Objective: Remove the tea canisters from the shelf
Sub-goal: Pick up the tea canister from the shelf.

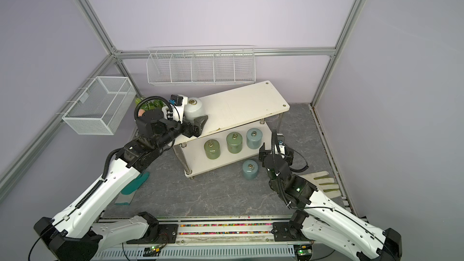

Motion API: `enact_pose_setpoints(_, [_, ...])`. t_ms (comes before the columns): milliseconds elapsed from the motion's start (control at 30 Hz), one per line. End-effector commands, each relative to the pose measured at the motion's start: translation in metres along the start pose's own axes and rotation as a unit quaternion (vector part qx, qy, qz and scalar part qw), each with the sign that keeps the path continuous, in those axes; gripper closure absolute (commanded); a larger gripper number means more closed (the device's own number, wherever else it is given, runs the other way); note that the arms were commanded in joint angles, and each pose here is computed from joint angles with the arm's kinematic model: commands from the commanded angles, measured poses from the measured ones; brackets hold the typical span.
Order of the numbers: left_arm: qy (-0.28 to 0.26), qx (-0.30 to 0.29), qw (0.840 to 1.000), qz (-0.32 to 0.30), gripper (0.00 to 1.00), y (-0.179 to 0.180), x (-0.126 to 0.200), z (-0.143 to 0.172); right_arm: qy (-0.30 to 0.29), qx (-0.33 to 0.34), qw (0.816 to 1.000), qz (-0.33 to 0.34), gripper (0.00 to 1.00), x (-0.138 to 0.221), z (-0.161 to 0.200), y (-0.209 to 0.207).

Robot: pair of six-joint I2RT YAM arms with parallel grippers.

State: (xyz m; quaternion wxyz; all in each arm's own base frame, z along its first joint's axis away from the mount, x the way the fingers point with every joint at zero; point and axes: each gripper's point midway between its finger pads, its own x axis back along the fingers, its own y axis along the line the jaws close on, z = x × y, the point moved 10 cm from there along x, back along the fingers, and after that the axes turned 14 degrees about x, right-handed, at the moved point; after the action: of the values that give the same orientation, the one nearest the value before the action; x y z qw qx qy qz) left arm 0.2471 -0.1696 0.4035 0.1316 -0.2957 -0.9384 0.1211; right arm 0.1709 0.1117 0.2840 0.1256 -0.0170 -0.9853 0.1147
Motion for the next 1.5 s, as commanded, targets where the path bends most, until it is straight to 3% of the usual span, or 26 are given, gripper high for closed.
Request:
enact_pose_setpoints(0, [0.006, -0.003, 1.0, -0.002, 0.02, 0.002, -0.005, 0.01, -0.006, 0.0, 1.0, -0.002, 0.11, 0.0, -0.001, 0.002])
enact_pose_setpoints(633, [0.008, -0.01, 1.0, -0.005, 0.24, 0.004, -0.008, 0.018, -0.008, 0.002, 1.0, -0.006, 0.11, -0.002, -0.004, 0.004])
enact_pose_setpoints(1467, [-0.03, -0.038, 0.998, 0.032, 0.29, -0.008, 0.007, 0.003, -0.006, 0.009, 1.0, -0.003, 0.11, -0.006, -0.005, 0.009])
